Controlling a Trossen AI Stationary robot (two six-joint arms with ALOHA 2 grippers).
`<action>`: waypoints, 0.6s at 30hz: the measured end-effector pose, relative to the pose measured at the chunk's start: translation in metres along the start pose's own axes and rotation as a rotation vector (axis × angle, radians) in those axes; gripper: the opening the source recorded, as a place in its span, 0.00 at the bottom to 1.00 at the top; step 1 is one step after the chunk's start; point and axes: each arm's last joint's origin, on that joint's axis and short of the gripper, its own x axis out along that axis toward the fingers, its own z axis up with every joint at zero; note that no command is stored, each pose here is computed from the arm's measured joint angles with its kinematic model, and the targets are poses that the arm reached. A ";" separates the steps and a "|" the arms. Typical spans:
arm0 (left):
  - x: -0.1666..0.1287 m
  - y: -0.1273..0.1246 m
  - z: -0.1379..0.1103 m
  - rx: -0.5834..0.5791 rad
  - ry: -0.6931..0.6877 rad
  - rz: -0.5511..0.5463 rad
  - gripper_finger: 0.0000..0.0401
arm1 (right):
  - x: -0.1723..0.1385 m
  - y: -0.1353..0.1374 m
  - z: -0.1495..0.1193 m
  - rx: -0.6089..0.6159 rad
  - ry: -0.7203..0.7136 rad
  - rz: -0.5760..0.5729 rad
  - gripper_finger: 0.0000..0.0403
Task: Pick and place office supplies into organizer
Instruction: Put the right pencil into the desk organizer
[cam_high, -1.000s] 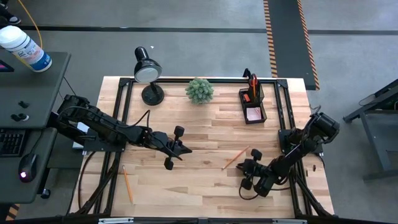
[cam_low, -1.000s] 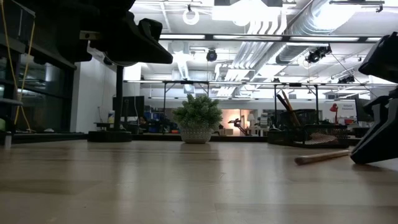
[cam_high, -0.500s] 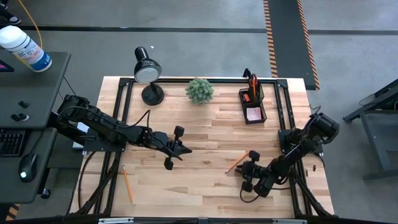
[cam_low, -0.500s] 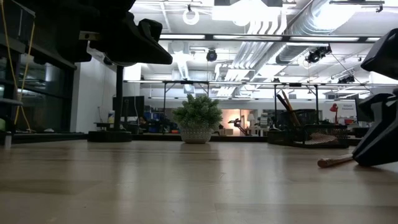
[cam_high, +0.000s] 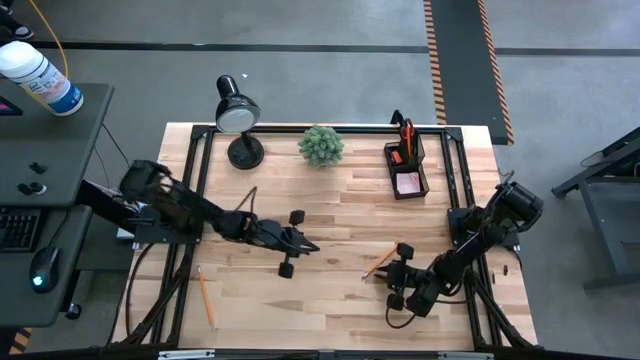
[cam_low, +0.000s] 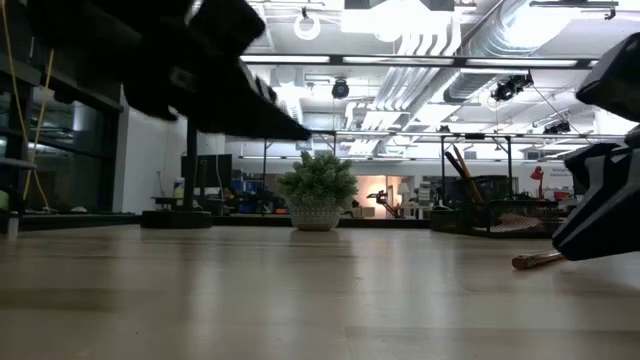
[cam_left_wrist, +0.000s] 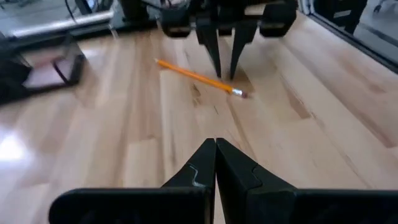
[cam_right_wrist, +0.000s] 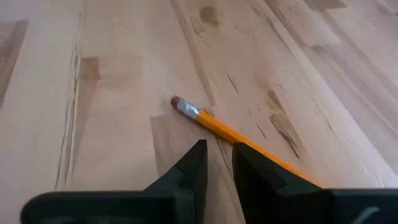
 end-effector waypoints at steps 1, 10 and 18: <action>0.006 -0.001 -0.004 -0.012 0.003 -0.001 0.00 | 0.002 0.000 0.002 0.004 -0.001 0.008 0.17; 0.066 -0.015 -0.010 -0.040 0.045 -0.142 0.00 | 0.014 0.000 0.016 -0.060 0.034 0.136 0.17; 0.082 -0.018 -0.014 -0.006 0.110 -0.163 0.00 | 0.023 -0.006 0.024 -0.058 0.089 0.203 0.17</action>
